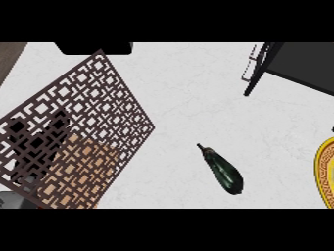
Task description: Pick the tomato from the placemat and place it in the tiered shelf
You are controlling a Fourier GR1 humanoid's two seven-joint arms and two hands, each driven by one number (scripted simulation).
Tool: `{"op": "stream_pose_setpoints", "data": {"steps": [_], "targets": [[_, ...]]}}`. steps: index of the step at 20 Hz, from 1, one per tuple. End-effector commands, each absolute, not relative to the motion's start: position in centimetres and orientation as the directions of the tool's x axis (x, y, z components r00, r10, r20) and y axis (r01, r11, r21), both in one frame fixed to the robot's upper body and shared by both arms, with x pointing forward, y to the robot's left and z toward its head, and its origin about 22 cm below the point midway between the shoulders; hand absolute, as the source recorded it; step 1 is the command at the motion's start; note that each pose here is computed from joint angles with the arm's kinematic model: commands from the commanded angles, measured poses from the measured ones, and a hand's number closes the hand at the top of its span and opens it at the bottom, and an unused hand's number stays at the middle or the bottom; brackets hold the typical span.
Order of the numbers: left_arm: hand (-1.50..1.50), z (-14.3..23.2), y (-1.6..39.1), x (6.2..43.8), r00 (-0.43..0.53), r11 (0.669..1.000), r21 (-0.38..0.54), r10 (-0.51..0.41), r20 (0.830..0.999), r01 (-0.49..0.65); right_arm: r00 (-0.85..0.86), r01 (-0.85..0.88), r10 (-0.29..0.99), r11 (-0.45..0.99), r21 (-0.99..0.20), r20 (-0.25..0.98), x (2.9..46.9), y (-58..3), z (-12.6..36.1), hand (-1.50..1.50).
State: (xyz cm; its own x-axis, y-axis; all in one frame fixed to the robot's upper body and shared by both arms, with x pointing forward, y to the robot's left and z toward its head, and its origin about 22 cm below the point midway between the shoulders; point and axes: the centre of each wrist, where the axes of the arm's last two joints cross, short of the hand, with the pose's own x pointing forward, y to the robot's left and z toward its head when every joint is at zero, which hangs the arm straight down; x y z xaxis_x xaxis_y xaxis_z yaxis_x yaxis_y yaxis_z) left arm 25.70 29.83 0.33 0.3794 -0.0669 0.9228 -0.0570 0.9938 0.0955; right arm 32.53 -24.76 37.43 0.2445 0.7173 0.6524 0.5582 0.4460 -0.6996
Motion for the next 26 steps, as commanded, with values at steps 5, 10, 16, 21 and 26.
{"op": "stream_pose_setpoints", "data": {"steps": [5,10,16,21,26], "targets": [[0.0,-0.5,28.8,25.4,0.431,0.997,0.051,-0.017,0.902,-0.066,0.329,0.478,0.712,0.442,-0.76,0.621,35.6,-29.8,38.3,1.5],[0.0,-2.0,29.7,24.2,0.438,0.996,0.045,-0.007,0.899,-0.077,0.341,0.422,0.752,0.414,-0.807,0.564,36.9,-31.3,37.3,1.5],[0.0,-1.5,28.3,26.3,0.438,0.997,0.054,-0.024,0.899,-0.056,0.343,0.447,0.764,0.378,-0.811,0.546,39.0,-35.1,35.0,1.5],[0.0,-1.6,28.8,25.6,0.443,0.998,0.038,-0.014,0.896,-0.044,0.364,0.45,0.753,0.372,-0.812,0.548,40.9,-34.6,34.3,1.5],[0.0,-2.1,29.2,25.6,0.44,0.997,0.052,-0.018,0.898,-0.065,0.336,0.458,0.771,0.368,-0.809,0.541,41.6,-35.0,33.8,1.5]]}}
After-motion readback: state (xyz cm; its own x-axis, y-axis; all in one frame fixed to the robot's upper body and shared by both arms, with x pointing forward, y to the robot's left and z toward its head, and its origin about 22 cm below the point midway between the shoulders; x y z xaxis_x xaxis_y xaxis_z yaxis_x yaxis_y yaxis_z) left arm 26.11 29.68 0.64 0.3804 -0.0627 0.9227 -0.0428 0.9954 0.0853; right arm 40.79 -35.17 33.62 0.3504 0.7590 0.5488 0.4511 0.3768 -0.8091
